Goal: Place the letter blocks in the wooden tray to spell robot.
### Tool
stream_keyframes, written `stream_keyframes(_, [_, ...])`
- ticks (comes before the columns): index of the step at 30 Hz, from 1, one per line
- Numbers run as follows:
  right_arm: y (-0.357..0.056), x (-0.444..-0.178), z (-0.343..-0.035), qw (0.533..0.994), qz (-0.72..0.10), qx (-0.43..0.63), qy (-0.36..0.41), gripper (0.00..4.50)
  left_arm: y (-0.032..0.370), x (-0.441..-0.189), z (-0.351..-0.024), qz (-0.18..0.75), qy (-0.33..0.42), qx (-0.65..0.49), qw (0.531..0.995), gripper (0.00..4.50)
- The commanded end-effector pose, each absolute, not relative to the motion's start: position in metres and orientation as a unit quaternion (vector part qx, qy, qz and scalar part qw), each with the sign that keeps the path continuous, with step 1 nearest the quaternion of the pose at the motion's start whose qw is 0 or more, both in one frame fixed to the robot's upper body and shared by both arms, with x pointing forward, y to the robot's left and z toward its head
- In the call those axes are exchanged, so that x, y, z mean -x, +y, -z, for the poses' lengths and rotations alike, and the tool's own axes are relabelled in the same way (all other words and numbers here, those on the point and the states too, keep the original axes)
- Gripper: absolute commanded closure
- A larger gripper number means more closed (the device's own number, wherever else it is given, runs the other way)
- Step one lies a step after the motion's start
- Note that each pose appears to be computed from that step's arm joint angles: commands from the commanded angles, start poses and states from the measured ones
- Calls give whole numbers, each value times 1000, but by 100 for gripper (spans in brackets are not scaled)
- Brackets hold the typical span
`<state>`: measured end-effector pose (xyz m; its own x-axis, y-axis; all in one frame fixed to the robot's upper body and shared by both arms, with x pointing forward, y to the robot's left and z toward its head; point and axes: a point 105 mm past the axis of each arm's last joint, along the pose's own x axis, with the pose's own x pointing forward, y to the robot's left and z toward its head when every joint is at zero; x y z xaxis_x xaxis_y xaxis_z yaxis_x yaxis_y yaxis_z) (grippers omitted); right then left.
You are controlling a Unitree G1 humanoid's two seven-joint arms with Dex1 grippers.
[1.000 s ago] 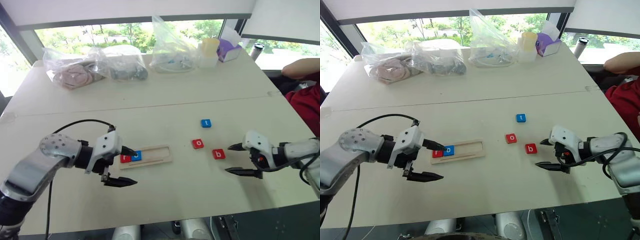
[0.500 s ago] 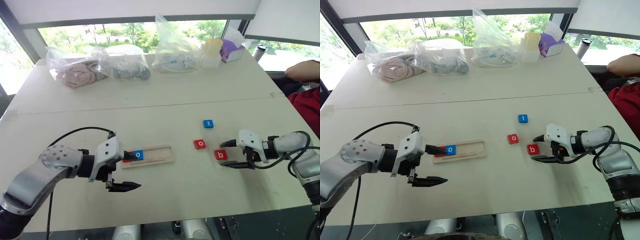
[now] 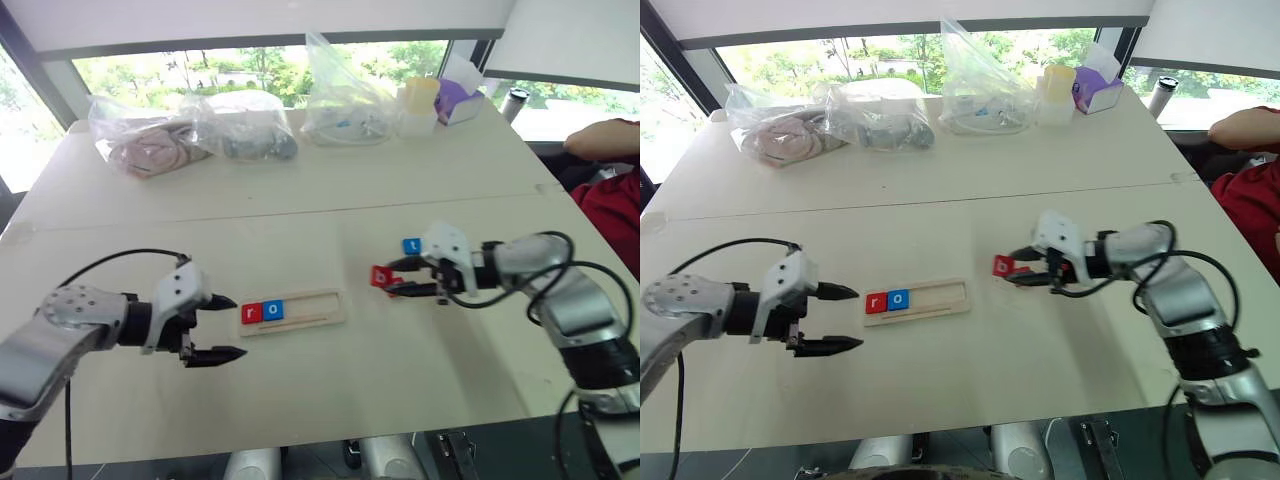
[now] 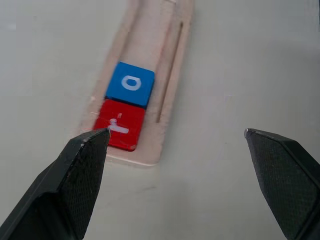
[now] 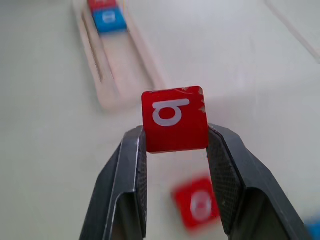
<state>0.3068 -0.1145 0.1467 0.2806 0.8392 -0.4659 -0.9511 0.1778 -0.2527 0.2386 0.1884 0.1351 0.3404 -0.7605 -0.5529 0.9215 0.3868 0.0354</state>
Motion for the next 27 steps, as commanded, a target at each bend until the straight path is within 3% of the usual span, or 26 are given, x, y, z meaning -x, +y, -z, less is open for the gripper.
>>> stream_keyframes(1, [-88,-311,-150,751,-594,270,100,339,194,-242,-153,512,206,-164,817,0])
stream_keyframes(12, [-26,-296,-132,703,-646,282,96,339,206,-231,-145,484,227,-131,835,0])
stream_keyframes(27, [0,-292,-116,687,-656,297,101,339,194,-222,-136,487,237,-126,831,0])
